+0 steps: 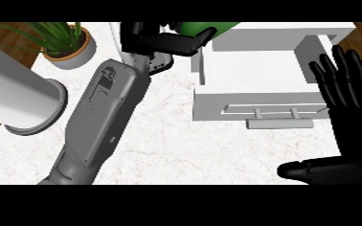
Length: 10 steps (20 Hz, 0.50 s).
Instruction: Pick up the cup, place it into the drawer and close the drawer
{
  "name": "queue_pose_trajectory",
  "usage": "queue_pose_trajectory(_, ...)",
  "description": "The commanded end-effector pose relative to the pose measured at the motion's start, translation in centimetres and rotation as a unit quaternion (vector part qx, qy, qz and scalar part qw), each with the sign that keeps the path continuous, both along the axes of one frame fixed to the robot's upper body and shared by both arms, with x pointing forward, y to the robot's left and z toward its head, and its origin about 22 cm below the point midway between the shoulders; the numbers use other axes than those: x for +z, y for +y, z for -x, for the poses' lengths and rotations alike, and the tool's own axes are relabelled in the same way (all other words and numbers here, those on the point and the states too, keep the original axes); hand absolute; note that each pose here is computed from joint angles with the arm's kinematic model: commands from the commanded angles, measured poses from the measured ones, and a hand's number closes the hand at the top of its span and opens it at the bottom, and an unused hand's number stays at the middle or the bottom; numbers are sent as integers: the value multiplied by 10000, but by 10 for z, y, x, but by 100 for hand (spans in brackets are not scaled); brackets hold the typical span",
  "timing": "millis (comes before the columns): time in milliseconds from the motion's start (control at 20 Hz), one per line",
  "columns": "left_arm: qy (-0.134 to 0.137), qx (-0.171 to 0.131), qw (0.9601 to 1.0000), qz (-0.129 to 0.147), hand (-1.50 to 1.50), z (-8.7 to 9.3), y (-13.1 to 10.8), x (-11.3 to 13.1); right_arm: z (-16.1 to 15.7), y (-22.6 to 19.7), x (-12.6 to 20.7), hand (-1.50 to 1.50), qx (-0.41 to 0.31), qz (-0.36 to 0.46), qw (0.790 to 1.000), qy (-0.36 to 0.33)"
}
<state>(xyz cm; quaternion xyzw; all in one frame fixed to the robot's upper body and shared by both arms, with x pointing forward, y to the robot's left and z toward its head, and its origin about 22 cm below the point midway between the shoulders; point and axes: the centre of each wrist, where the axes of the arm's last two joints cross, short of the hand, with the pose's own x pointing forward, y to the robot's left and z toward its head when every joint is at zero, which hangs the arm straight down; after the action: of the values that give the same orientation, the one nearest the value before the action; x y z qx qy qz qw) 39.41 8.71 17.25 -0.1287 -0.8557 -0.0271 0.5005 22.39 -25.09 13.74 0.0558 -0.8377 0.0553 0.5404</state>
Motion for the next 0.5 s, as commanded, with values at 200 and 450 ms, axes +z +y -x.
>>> queue_pose_trajectory(200,206,40,9993,-322,150,-19,-39,9,-8,-7,-2,-150,-24,34,10000,68)
queue_pose_trajectory(450,408,106,9982,-420,150,-33,-45,6,-2,-5,-8,-150,34,49,10000,28)
